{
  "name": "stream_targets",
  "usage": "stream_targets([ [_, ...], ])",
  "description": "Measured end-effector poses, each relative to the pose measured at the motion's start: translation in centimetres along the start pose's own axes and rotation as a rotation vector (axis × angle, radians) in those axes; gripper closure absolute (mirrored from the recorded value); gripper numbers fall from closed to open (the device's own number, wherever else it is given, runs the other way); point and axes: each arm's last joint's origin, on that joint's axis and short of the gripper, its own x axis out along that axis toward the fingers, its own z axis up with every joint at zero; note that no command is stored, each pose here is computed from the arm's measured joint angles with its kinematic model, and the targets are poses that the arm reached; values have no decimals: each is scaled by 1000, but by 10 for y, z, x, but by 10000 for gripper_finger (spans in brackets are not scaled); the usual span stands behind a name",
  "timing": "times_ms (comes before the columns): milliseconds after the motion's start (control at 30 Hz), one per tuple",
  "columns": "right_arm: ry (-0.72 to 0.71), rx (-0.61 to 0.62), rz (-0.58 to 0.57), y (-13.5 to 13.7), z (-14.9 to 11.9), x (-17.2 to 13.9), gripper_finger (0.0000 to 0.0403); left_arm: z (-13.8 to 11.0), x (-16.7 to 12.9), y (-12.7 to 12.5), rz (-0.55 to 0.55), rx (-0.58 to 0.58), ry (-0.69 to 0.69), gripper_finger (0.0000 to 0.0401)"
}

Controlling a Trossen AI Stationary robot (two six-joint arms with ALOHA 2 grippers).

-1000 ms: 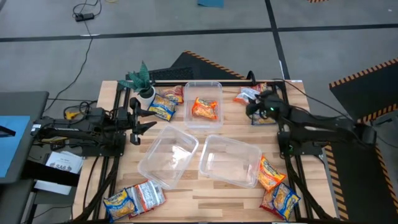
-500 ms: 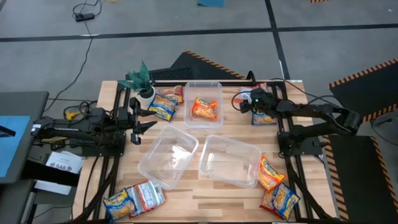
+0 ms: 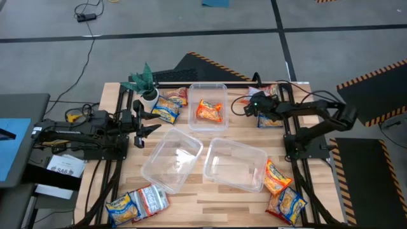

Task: Sort Maruchan noodles
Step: Put the orange noodle pack into the top transparent bin

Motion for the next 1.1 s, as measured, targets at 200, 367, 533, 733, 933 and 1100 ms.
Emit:
stream_targets([
  [200,20,-25,-64,0,-6,6,232,0,0,0,0,0,0,227],
  [367,20,-47,-52,3,-7,5,381,0,0,0,0,0,0,226],
  [533,-11,-44,14,4,-3,-10,393,0,0,0,0,0,0,227],
  [733,-113,-2,87,0,17,-44,397,0,0,0,0,3,0,226],
  [933,-296,61,205,-1,48,-89,397,0,0,0,2,7,0,227],
  [1100,-453,135,360,7,70,-121,397,0,0,0,4,7,0,227],
])
